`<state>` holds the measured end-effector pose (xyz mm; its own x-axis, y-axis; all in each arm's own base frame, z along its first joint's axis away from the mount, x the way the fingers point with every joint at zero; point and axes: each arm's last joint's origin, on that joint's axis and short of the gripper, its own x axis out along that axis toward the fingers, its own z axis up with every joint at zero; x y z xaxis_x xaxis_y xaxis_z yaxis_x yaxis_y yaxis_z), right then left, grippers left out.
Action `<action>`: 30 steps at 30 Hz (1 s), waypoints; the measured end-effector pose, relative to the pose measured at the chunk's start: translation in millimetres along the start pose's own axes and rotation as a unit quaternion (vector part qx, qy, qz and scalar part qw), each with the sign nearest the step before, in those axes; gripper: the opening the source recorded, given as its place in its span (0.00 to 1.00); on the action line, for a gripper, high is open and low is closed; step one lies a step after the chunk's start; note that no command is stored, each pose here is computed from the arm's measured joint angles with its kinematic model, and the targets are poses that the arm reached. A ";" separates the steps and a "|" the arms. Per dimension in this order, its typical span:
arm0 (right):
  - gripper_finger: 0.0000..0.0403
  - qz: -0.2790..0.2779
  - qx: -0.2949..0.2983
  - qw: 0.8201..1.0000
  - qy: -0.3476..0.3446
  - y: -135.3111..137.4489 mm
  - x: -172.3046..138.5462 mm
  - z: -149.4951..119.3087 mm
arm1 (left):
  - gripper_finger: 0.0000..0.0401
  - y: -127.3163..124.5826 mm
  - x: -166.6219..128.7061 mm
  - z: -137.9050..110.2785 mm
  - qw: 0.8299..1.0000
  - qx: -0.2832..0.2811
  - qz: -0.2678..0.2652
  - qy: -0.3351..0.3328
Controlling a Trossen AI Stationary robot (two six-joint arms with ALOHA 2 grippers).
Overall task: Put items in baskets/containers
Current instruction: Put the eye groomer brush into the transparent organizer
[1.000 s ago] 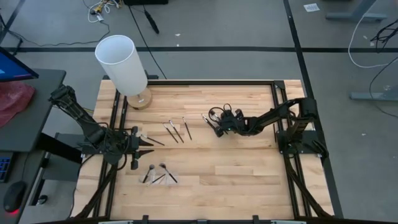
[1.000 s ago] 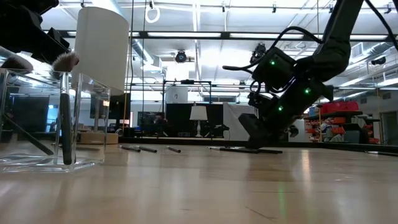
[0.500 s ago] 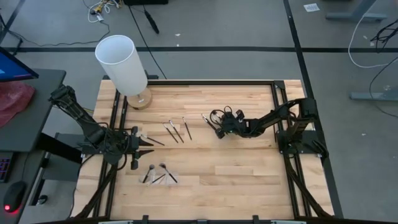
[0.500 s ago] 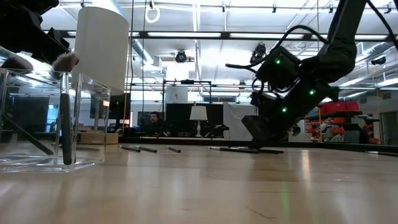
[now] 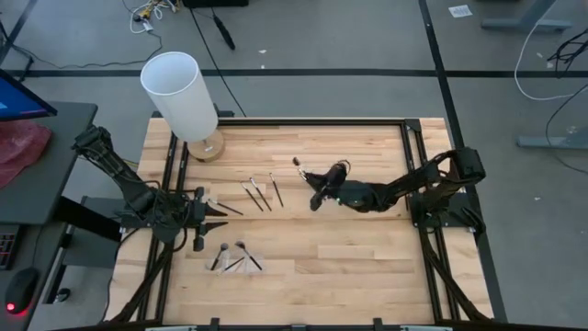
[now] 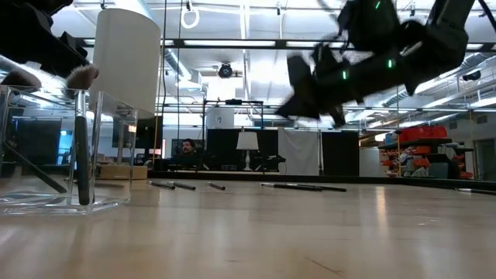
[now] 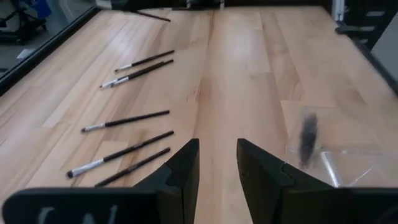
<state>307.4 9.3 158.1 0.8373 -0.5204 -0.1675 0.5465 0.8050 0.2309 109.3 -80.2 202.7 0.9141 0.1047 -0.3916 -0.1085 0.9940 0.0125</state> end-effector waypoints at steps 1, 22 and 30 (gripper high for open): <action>0.00 0.018 0.001 1.000 -0.019 9.6 -2.0 5.5 | 0.27 -1.3 0.4 1.6 1.000 0.003 -0.005 -0.006; 0.00 0.344 -0.116 0.915 -0.174 185.8 18.5 20.9 | 0.27 -49.0 24.0 32.8 0.973 0.127 -0.102 -0.165; 0.00 0.397 -0.117 0.892 -0.182 197.6 20.2 18.4 | 0.35 -50.3 20.7 47.1 0.953 0.130 -0.144 -0.234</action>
<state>432.6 152.6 218.0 0.9316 0.2172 0.2914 -0.2039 0.9761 -0.0757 152.1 -126.6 237.3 0.9720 -0.2317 0.0401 0.2179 0.9515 0.2173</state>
